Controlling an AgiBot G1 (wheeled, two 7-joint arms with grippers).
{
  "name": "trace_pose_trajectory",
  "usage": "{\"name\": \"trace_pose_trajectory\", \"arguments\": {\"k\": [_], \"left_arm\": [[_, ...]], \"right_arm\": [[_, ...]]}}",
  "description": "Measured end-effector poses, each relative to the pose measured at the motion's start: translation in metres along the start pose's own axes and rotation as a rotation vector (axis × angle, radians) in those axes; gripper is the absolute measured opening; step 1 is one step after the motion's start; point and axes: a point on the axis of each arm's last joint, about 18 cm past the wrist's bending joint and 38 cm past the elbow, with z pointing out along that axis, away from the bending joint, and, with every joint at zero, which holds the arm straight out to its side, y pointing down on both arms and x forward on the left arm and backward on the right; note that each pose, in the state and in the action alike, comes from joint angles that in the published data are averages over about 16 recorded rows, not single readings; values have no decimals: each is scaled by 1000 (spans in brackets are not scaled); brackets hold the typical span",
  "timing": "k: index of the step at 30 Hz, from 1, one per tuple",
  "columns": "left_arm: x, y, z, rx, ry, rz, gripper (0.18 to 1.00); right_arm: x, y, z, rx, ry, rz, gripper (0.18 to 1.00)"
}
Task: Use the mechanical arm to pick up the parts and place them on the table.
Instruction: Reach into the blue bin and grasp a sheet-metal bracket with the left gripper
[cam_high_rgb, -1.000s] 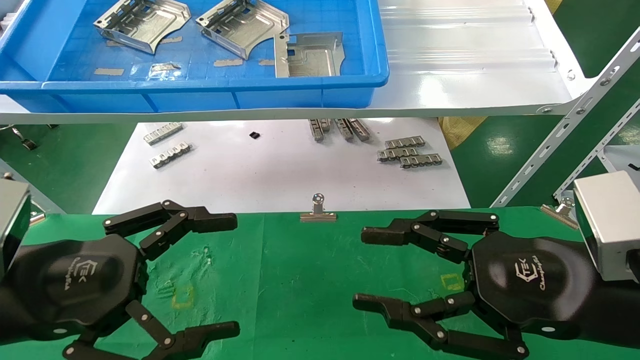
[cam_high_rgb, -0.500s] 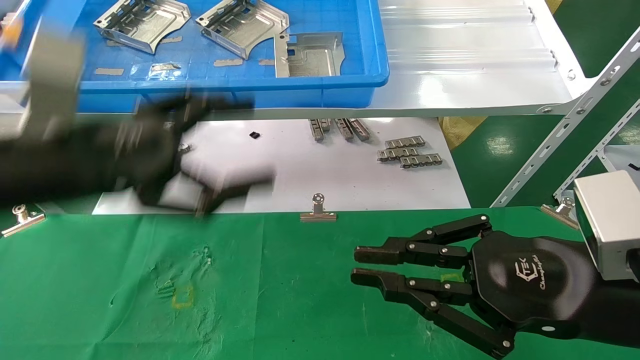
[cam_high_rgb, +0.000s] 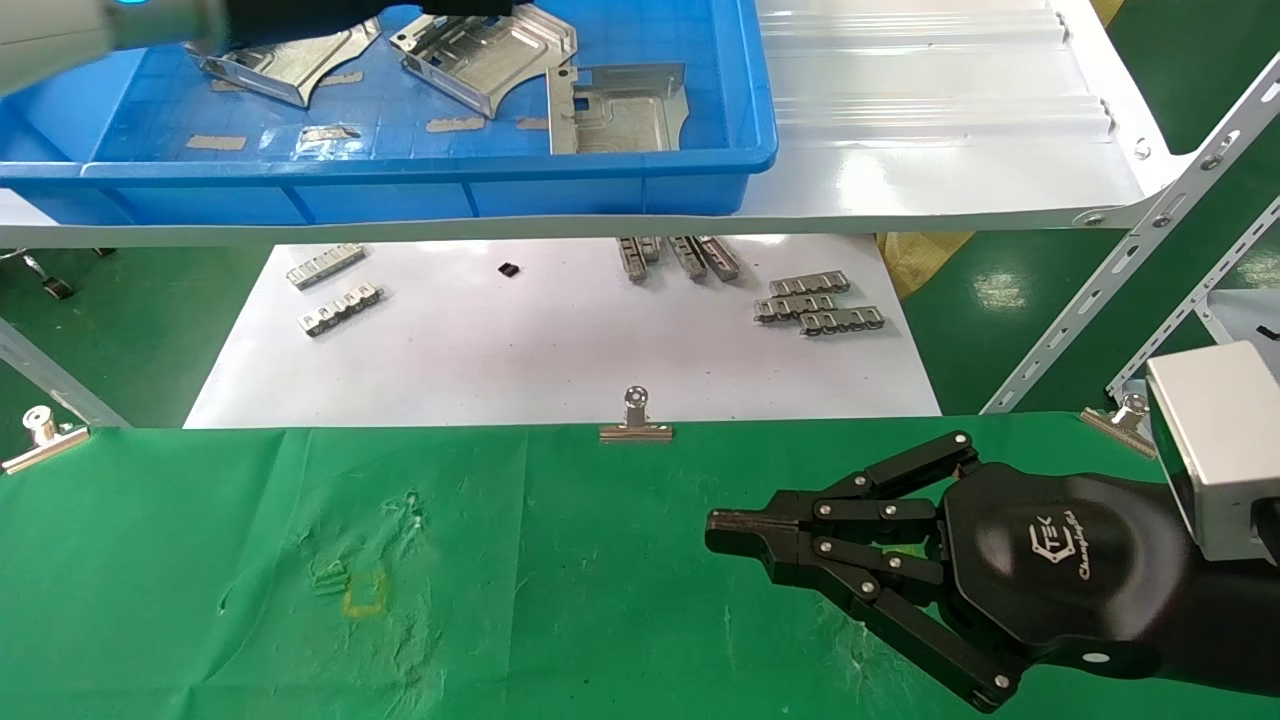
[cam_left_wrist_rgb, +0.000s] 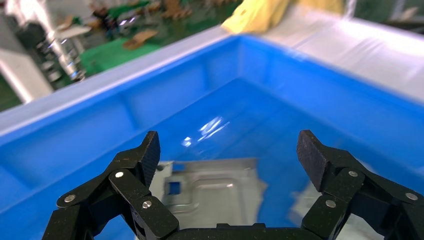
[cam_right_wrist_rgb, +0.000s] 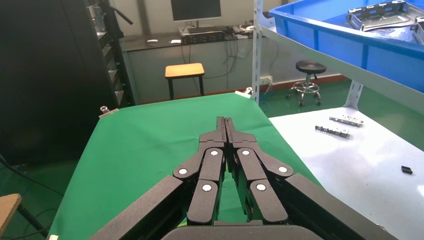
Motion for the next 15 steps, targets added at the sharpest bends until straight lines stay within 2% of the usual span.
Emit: {"name": "trace_pose_trajectory", "arguments": {"k": [6,15], "left_arm": [[-4,8,24,-69,-92,-2,1001],[-10,23,34,-146,-181,29,993]], "right_arm": [[0,0,0,0,0,0,194],[0,0,0,0,0,0,195]]}}
